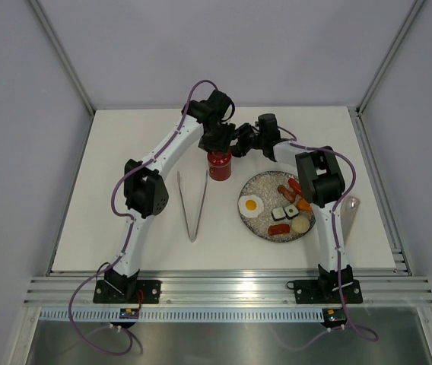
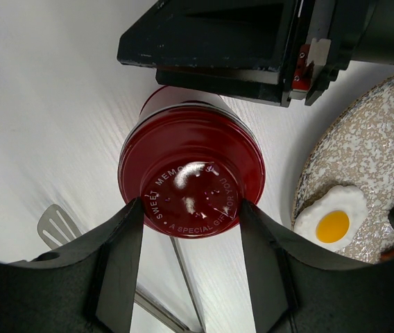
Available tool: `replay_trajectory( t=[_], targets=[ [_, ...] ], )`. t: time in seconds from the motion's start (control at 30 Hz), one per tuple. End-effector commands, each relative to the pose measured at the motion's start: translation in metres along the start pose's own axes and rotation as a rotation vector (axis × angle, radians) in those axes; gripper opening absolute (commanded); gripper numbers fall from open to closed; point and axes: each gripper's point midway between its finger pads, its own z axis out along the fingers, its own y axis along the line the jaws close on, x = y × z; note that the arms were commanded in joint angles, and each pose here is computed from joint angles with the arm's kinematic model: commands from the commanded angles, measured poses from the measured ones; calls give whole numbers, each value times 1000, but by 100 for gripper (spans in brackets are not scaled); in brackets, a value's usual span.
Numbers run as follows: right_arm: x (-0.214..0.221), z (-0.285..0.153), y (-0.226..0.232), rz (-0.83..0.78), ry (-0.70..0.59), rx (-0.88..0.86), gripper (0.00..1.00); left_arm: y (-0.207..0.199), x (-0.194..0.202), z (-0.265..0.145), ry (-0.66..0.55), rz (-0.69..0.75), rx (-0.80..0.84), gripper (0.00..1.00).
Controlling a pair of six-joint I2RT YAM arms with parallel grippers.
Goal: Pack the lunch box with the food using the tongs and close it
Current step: Close the box lid on the packing box.
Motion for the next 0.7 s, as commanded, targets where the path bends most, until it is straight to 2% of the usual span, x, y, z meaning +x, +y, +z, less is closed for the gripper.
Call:
replay_trajectory(
  t=[0.0, 0.67],
  targets=[
    [16, 2, 0, -44, 40, 4, 53, -7, -29, -41, -128, 16, 35, 24],
    [39, 2, -6, -51, 84, 10, 59, -8, -27, -45, -126, 16, 37, 24]
  ],
)
